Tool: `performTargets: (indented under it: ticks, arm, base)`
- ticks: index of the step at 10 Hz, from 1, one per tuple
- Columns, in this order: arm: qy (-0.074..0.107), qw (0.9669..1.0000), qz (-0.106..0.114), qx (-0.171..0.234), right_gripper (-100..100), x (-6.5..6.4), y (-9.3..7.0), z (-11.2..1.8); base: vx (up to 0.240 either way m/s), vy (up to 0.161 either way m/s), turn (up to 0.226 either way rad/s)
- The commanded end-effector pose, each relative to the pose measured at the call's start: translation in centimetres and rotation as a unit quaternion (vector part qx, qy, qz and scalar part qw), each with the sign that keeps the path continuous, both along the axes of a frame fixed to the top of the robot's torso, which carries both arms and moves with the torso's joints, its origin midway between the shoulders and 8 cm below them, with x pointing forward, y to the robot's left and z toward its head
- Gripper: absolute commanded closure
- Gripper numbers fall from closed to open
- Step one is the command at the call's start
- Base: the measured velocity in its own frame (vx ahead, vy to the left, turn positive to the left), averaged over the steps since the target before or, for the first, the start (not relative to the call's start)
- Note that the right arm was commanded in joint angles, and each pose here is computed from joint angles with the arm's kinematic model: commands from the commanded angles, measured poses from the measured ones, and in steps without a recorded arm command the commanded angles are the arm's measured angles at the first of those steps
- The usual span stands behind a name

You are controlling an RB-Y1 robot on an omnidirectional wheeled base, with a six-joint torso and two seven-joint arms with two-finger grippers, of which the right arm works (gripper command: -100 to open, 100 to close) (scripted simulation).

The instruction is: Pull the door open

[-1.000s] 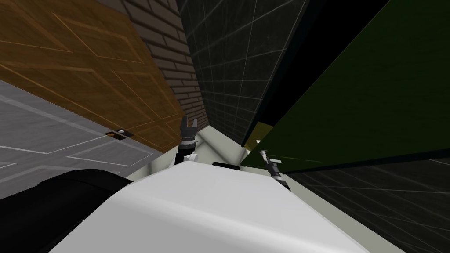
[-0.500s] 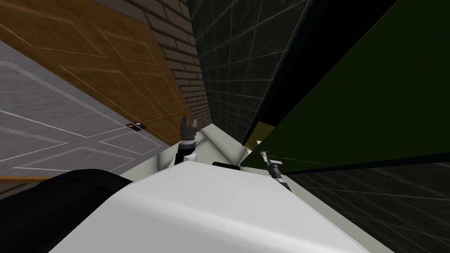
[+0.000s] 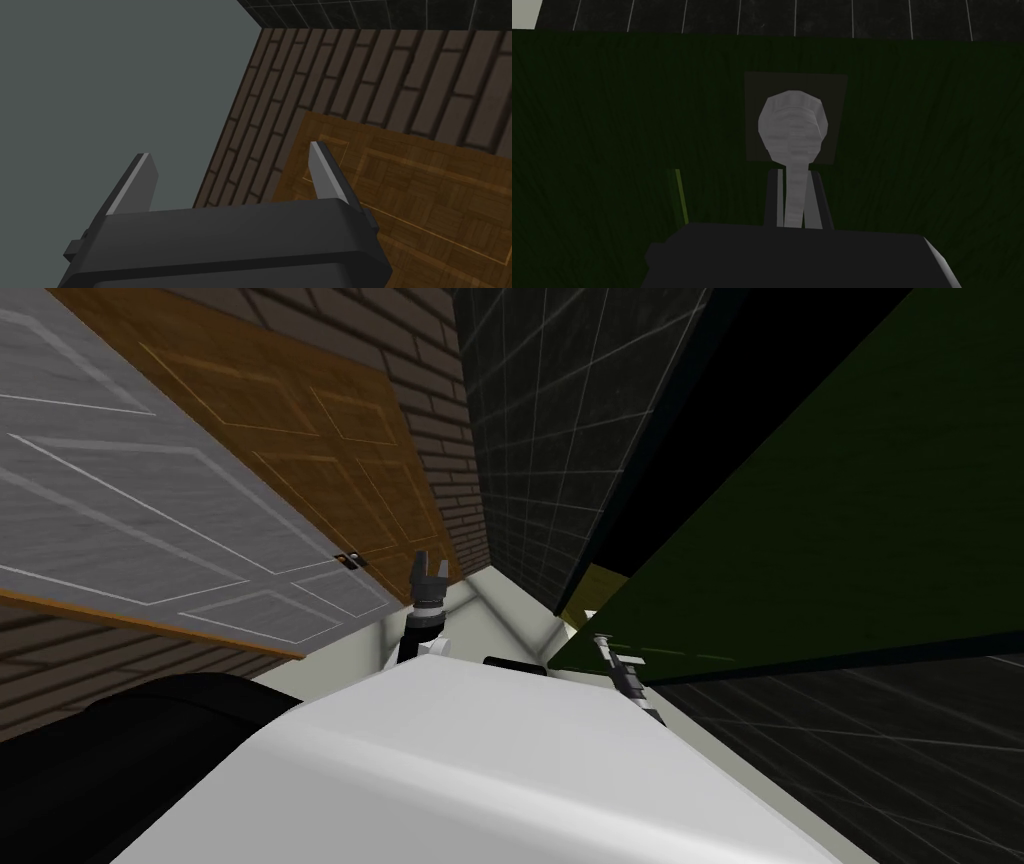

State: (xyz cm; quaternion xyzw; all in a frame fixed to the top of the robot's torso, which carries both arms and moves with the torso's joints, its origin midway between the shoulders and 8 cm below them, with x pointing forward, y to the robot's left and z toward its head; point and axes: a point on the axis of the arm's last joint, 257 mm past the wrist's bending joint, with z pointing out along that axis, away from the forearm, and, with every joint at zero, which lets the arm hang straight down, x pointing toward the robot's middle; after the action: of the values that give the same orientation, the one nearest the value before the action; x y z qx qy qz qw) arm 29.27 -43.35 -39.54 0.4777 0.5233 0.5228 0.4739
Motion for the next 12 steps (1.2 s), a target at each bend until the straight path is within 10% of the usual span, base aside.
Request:
performTargets:
  ticks: [1, 4, 10, 12]
  arm:
    - [-0.002, 1.0000, 0.000, -0.001, 100, -0.3, -0.3, 0.2]
    - [-0.001, 1.0000, 0.003, 0.000, 100, -0.5, -0.1, 0.1]
    - [-0.001, 0.9996, 0.029, 0.005, 100, 4.1, 3.1, -0.4]
    - [0.011, 0.9996, 0.024, 0.007, 100, 3.5, 2.9, -1.1]
  base:
    - [-0.206, -0.074, 0.156]
    - [-0.177, -0.056, 0.100]
    - [-0.193, -0.054, 0.019]
    - [-0.095, -0.016, -0.005]
